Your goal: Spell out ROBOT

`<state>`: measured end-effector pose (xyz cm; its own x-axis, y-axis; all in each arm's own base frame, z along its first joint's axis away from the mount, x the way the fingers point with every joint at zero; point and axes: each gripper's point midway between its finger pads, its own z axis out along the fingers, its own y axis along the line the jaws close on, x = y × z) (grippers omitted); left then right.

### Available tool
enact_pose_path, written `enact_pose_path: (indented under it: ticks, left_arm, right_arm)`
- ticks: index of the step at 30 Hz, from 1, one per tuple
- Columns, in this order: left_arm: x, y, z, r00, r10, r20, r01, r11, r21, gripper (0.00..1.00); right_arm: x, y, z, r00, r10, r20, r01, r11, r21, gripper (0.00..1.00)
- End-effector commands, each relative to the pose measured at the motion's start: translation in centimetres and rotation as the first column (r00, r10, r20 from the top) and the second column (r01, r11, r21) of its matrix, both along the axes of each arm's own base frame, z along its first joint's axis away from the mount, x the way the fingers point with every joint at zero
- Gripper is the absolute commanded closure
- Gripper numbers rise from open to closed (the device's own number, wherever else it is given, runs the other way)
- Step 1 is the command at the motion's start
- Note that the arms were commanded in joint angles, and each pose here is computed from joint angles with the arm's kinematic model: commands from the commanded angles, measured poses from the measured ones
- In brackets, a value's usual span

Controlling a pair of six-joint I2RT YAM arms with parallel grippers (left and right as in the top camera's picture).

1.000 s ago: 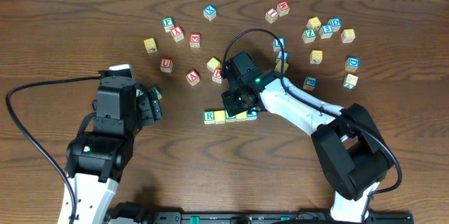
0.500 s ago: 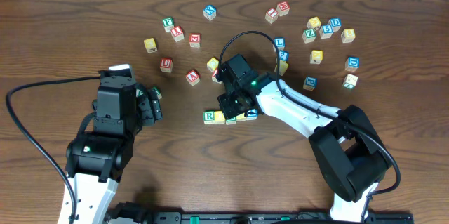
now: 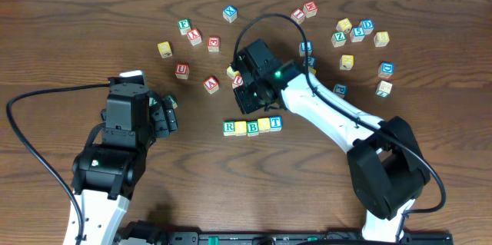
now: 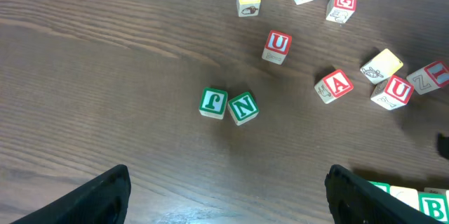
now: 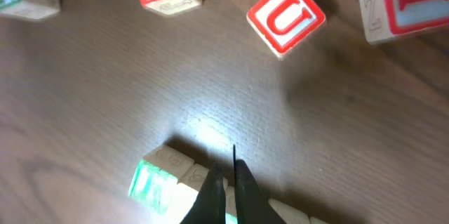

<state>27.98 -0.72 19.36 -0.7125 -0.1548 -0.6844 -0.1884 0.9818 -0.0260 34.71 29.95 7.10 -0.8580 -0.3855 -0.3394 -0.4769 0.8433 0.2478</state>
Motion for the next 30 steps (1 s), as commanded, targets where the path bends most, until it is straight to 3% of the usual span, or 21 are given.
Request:
enact_pose_path:
  ticks: [1, 8, 16, 21, 30]
  left_arm:
    - [0.3, 0.1, 1.2, 1.000, -0.006, 0.028, 0.005, 1.000, 0.002, 0.13]
    - [0.3, 0.1, 1.2, 1.000, -0.005, 0.028, 0.005, 1.000, 0.003, 0.13]
    - [0.1, 0.1, 1.1, 1.000, -0.006, 0.021, 0.005, 1.000, 0.004, 0.13]
    - [0.1, 0.1, 1.0, 1.000, -0.006, 0.018, 0.006, 1.000, 0.004, 0.13]
    - [0.1, 0.1, 1.0, 1.000, -0.005, 0.018, 0.005, 1.000, 0.004, 0.13]
  right_arm:
    - [0.3, -0.2, 1.4, 1.000, 0.023, -0.005, -0.023, 0.999, -0.023, 0.99]
    - [-3.4, -2.3, 1.7, 0.990, 0.038, -0.137, -0.054, 0.992, -0.113, 0.99]
    - [-6.3, -1.0, 2.2, 0.983, 0.117, -0.141, -0.135, 0.982, -0.130, 0.98]
    - [-7.4, -1.6, 5.2, 0.993, 0.105, -0.045, -0.109, 0.990, -0.090, 0.98]
    - [-9.0, -3.0, 0.0, 0.996, 0.021, -0.087, -0.028, 0.996, -0.088, 0.98]
